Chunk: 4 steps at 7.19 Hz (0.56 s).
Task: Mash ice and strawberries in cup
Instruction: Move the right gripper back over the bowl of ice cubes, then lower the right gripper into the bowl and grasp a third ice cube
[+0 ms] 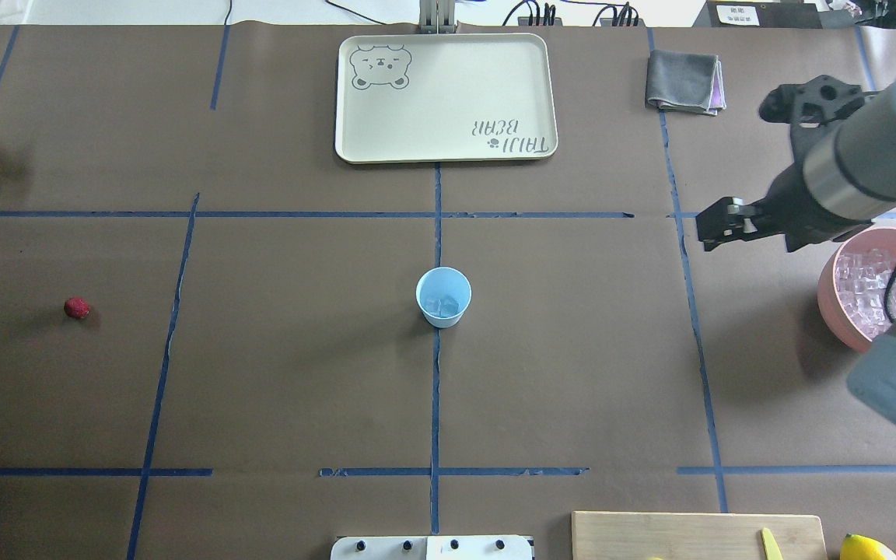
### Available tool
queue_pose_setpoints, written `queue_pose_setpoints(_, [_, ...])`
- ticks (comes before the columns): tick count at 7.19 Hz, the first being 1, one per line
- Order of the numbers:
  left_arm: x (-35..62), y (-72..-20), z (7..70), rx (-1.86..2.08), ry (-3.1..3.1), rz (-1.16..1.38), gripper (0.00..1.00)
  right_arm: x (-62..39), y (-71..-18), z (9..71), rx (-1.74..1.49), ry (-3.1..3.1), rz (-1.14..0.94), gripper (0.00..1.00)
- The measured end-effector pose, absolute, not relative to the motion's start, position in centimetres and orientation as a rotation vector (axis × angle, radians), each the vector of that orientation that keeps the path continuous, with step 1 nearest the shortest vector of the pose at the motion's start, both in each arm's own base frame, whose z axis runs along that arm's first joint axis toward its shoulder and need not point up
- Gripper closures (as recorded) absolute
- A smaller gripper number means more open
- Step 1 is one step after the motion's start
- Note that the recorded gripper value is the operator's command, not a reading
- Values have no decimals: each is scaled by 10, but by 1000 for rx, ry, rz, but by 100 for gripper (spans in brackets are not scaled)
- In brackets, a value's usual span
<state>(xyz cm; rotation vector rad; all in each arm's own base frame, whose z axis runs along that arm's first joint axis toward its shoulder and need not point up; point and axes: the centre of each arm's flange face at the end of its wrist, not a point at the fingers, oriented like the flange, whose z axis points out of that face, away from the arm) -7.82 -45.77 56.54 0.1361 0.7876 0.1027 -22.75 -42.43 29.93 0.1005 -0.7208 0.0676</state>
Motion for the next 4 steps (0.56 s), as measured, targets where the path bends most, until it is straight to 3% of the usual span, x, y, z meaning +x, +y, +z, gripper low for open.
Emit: queue_pose_setpoints(4, [-78,-458,561,141,788,99,0,-129,-423,435,83,-726,-7,1])
